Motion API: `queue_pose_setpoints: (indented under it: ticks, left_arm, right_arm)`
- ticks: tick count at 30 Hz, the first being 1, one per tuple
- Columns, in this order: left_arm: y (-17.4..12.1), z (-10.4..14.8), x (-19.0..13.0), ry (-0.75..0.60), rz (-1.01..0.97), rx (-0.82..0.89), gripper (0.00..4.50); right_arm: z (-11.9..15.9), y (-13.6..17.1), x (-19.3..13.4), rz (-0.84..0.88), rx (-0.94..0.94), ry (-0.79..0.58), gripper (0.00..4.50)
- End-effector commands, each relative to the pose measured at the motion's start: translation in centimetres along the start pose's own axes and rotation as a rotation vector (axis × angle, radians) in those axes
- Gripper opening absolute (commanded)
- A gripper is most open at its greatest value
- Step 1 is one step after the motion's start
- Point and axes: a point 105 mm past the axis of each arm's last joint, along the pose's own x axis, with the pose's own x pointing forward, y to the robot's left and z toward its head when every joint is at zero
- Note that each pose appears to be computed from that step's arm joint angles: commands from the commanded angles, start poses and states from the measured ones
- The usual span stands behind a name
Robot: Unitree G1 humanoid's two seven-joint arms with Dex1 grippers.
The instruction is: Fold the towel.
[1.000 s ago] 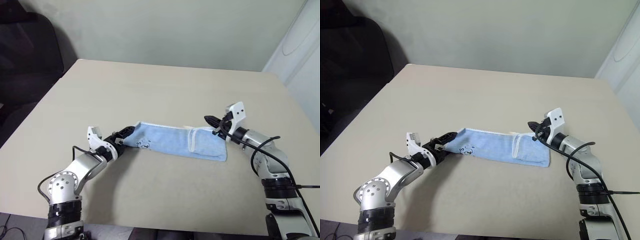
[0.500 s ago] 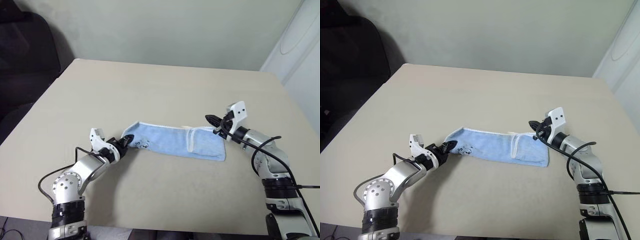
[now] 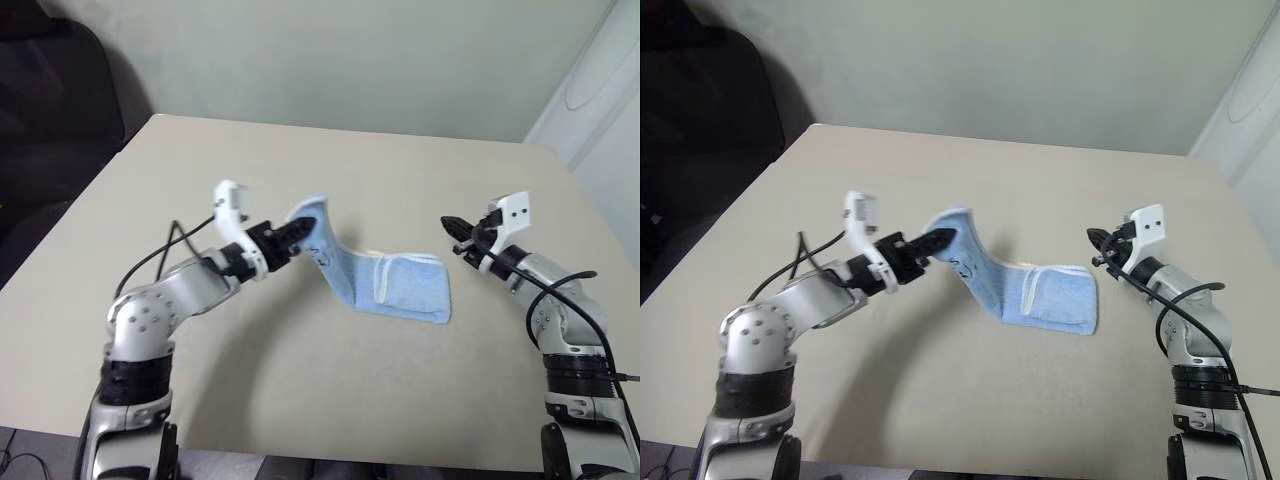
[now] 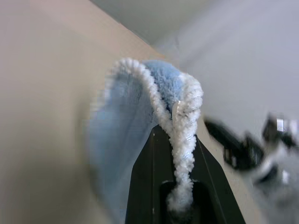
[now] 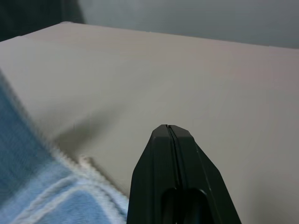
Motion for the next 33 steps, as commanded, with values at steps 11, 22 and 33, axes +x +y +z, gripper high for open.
queue_pose_setpoints:
  ticks: [11, 22, 33]
  left_arm:
    - [-6.0, -2.4, 8.8, 0.250, -0.224, 0.273, 0.02]
    - [-8.7, -5.9, 11.7, 0.406, -0.354, 0.422, 0.02]
    - [-11.5, -5.6, 12.5, 0.403, -0.437, 0.447, 0.02]
  right_arm:
    - [1.4, -0.8, -1.8, -0.096, -0.009, -0.071, 0.00]
    - [1.0, -1.1, -3.3, -0.163, -0.002, -0.076, 0.00]
    - [0.7, -1.2, -3.4, -0.176, 0.000, -0.072, 0.00]
